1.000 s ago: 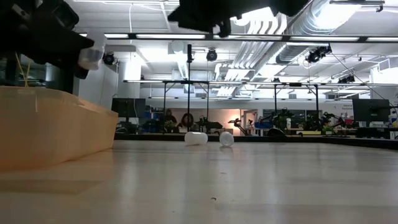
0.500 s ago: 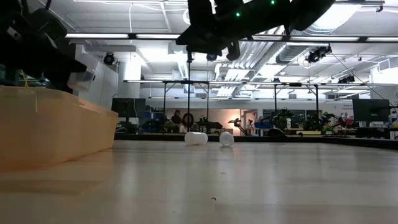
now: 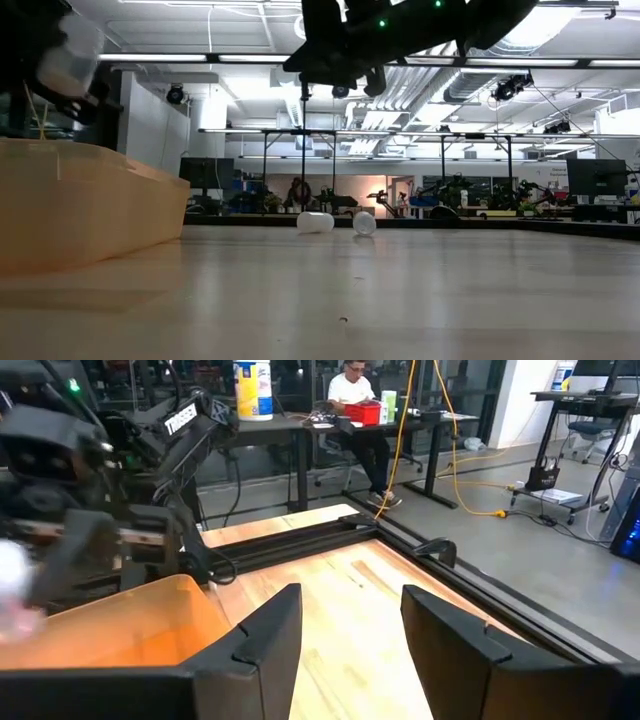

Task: Pick and place pill bottles into a basket
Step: Put the top transparent pill bottle into the orange bin

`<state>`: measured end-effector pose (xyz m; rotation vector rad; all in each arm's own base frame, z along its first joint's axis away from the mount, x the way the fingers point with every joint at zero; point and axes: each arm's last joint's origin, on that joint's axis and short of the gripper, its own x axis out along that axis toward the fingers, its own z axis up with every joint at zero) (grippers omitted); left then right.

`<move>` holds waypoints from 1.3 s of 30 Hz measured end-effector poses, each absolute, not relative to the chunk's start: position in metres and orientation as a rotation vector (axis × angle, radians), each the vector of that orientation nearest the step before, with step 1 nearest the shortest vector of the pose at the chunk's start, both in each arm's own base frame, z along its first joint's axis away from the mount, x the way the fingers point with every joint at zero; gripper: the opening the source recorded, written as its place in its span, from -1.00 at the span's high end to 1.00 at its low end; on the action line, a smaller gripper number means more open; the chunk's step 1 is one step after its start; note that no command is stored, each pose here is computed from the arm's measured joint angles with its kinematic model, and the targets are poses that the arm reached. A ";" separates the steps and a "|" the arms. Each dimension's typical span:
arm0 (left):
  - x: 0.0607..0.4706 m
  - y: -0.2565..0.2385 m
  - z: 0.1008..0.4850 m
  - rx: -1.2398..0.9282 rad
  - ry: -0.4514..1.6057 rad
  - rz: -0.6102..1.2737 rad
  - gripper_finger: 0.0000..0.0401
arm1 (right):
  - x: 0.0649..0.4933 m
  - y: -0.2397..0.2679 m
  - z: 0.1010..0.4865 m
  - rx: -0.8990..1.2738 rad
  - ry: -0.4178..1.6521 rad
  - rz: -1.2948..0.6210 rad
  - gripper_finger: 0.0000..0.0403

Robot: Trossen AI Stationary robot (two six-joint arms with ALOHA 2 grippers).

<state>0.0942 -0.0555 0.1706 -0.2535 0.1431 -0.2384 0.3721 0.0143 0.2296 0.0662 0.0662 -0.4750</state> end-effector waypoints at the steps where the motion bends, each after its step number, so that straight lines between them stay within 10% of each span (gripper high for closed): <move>1: 0.094 -0.057 0.172 -0.250 0.134 -0.244 0.09 | 0.372 0.014 0.230 0.066 0.066 -0.475 0.19; 39: 0.128 -0.138 0.116 -0.086 0.255 -0.244 0.10 | 0.372 0.015 0.230 0.109 0.057 -0.468 0.23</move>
